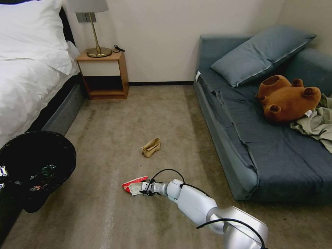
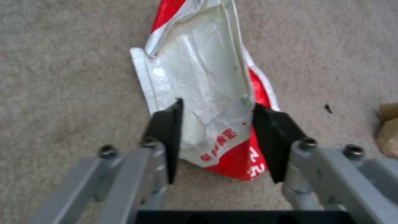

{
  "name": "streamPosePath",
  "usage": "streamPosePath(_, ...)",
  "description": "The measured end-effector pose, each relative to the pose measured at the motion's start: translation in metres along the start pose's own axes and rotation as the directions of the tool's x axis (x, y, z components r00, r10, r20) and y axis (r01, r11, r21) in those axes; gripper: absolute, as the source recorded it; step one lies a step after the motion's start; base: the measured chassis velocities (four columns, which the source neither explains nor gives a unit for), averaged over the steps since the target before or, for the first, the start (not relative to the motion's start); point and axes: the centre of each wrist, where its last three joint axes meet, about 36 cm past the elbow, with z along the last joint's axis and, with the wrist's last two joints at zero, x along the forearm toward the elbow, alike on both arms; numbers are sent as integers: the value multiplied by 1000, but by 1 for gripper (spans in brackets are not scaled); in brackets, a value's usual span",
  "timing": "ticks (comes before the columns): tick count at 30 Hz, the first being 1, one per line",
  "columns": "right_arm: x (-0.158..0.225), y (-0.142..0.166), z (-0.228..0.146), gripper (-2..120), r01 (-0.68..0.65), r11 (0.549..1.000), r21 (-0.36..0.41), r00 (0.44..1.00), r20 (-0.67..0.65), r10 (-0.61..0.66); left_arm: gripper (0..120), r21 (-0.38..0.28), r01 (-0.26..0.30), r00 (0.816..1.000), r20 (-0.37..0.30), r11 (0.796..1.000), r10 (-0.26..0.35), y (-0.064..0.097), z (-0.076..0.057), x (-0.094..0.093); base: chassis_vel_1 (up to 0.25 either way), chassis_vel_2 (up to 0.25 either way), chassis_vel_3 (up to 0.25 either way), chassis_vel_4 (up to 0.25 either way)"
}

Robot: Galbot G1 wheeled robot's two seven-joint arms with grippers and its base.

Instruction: Pick up the trash bin, then pick up the garbage on the floor and place it into the trash bin.

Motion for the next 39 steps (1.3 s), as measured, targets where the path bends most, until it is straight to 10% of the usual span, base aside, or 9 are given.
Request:
streamPosePath(9, 0, 6, 2, 0, 10, 1000, -8, 1000, 0, -10, 3, 1, 2, 1000, -2, 1000, -2, 2, 1, 4, 0, 0, 0, 0)
streamPosePath(23, 2, -10, -10, 0, -36, 999, 13, 997, 63, 35, 3, -6, -6, 1000, 5, 1000, 6, 3, -1, 4, 0, 0, 0, 0)
streamPosePath(32, 10, -52, -82, 0, -148, 987, 60, 958, 256, 128, 3, -4, -8, 1000, 8, 1000, 8, 2, -1, 1, 0, 0, 0, 0)
streamPosePath(39, 74, -100, -88, 0, -291, 957, 11, 902, 335, 271, 3, -8, -14, 1000, 11, 1000, 14, -5, 0, -3, 0, 0, 0, 0)
